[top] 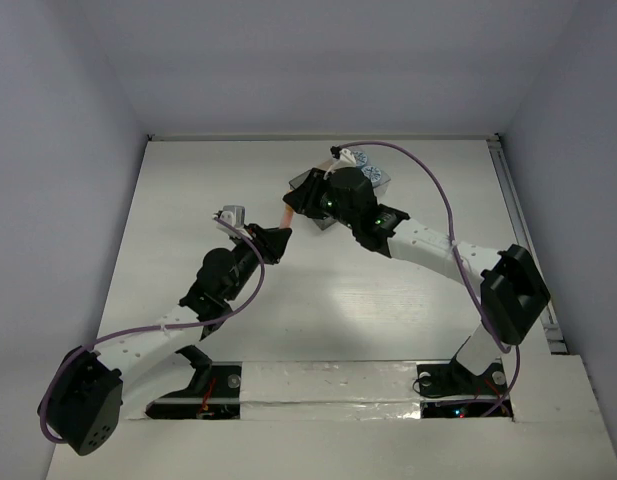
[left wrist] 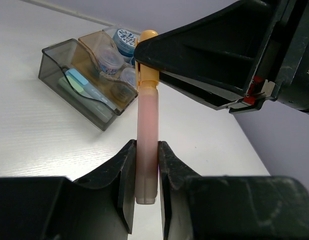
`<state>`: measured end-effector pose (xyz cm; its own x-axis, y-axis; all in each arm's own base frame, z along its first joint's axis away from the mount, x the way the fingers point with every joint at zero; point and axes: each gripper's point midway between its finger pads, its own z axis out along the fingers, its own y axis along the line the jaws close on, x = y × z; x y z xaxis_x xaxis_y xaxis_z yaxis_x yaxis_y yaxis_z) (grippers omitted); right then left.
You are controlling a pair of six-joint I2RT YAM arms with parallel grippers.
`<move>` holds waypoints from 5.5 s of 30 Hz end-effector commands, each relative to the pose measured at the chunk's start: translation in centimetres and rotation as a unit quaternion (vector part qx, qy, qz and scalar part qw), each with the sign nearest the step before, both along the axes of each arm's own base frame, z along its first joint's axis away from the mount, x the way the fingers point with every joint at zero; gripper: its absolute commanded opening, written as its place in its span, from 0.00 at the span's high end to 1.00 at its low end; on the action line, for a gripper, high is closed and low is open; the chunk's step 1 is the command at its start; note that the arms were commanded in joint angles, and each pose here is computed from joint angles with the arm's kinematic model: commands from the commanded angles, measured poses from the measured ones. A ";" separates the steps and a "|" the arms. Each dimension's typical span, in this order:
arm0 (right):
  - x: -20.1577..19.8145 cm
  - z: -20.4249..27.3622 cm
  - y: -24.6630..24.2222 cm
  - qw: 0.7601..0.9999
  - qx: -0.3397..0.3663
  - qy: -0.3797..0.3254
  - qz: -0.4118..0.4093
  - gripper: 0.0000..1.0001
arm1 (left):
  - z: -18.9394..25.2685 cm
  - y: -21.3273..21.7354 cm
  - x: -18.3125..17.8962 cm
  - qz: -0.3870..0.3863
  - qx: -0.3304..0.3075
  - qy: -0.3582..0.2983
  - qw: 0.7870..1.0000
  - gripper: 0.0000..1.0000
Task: Sort the stationery into containers
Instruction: Close the pen cap on the pen, then place the pen in the storage box, then reset both arms
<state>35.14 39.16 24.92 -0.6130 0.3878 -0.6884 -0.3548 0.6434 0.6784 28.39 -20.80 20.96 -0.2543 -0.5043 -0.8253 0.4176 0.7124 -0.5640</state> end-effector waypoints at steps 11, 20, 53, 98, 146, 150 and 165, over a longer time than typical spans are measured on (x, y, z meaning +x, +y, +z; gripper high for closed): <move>-4.2 2.4 1.7 0.995 0.074 0.015 0.072 1.00 | 7.2 0.9 2.2 0.054 -0.048 -0.101 0.992 1.00; -4.2 0.4 1.1 0.996 0.051 0.026 0.062 1.00 | 8.4 0.3 3.0 0.054 -0.049 -0.111 0.991 1.00; -12.7 -9.1 -1.9 0.986 -0.089 0.045 0.137 1.00 | 19.6 2.3 2.5 0.070 -0.080 -0.180 0.978 1.00; -6.8 -0.7 -17.0 0.993 -0.082 -0.044 -0.076 0.20 | 4.9 -4.7 14.0 0.069 -0.161 0.090 0.980 1.00; -9.3 -0.6 -16.9 0.993 -0.093 -0.072 -0.010 0.19 | -5.4 -9.3 17.7 0.091 -0.240 0.215 0.942 0.40; -9.2 -0.5 -17.0 0.993 -0.091 -0.072 -0.013 0.19 | -3.1 -8.8 17.6 0.092 -0.229 0.188 0.951 0.34; -9.3 8.5 -22.5 0.972 -0.073 -0.176 -0.136 1.00 | 16.6 -5.8 8.1 0.012 -0.124 -0.045 0.991 0.01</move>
